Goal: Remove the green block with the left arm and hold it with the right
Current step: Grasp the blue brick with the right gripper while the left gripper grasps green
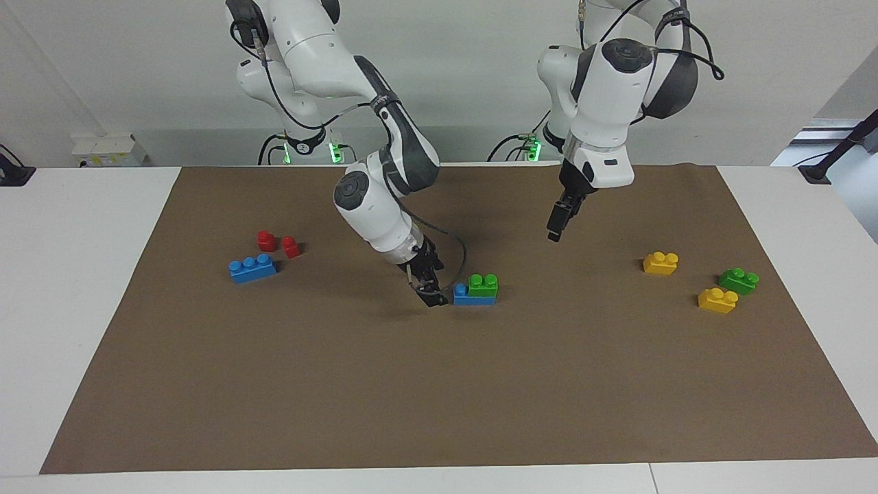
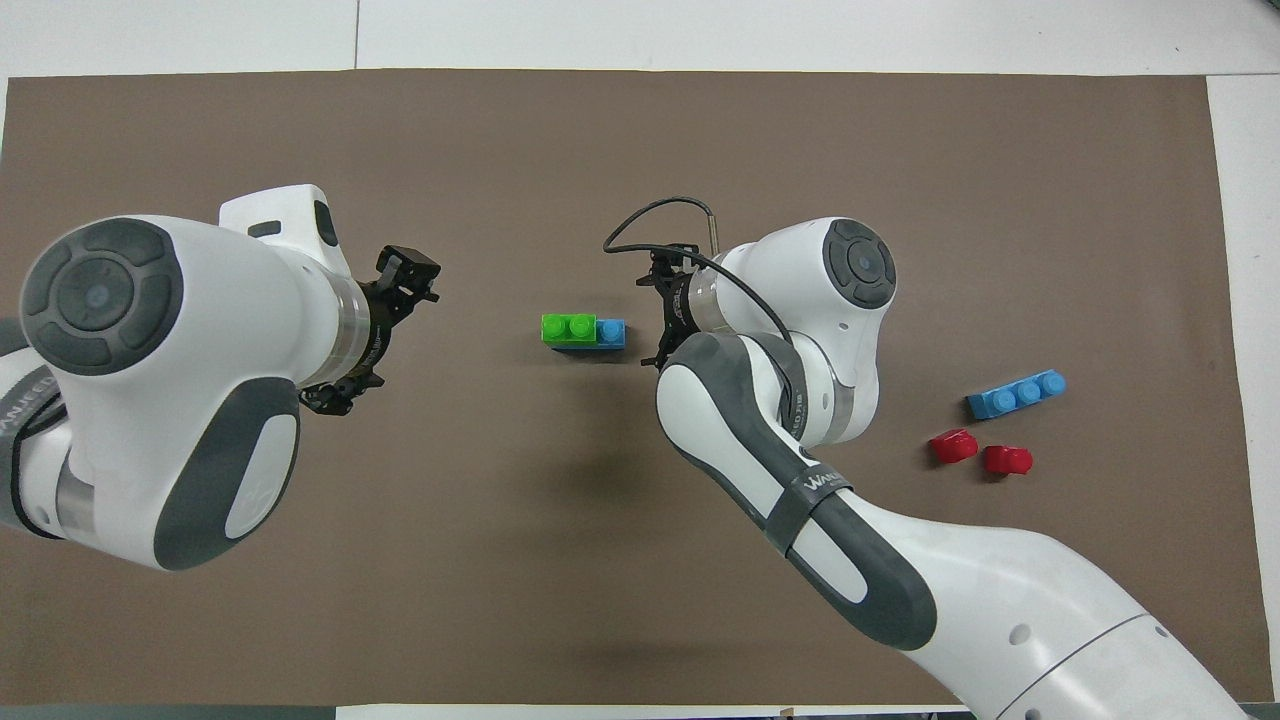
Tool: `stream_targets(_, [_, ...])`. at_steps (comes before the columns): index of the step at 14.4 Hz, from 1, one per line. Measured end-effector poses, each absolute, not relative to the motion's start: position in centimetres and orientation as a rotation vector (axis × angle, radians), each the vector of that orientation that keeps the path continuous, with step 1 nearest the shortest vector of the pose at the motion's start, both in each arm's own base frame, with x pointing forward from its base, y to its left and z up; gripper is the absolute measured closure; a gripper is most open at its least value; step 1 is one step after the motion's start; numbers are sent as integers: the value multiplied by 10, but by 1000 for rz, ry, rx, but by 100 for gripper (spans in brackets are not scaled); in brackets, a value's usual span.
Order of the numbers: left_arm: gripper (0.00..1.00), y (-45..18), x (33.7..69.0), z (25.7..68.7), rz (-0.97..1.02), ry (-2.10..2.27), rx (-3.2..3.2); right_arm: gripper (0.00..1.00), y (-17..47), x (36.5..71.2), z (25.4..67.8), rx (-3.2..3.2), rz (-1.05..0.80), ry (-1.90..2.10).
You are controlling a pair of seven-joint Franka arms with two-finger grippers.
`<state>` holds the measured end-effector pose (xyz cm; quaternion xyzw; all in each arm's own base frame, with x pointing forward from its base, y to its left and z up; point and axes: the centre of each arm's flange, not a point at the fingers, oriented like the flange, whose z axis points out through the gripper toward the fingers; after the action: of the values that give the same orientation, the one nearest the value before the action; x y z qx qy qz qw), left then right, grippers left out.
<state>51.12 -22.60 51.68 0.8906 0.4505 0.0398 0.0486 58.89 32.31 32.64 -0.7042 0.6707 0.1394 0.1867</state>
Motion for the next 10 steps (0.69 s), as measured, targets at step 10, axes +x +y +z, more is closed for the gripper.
stream_targets(10, [0, -275, 483, 495, 2, 1842, 2431, 10, 342, 569, 290, -1991, 393, 1905])
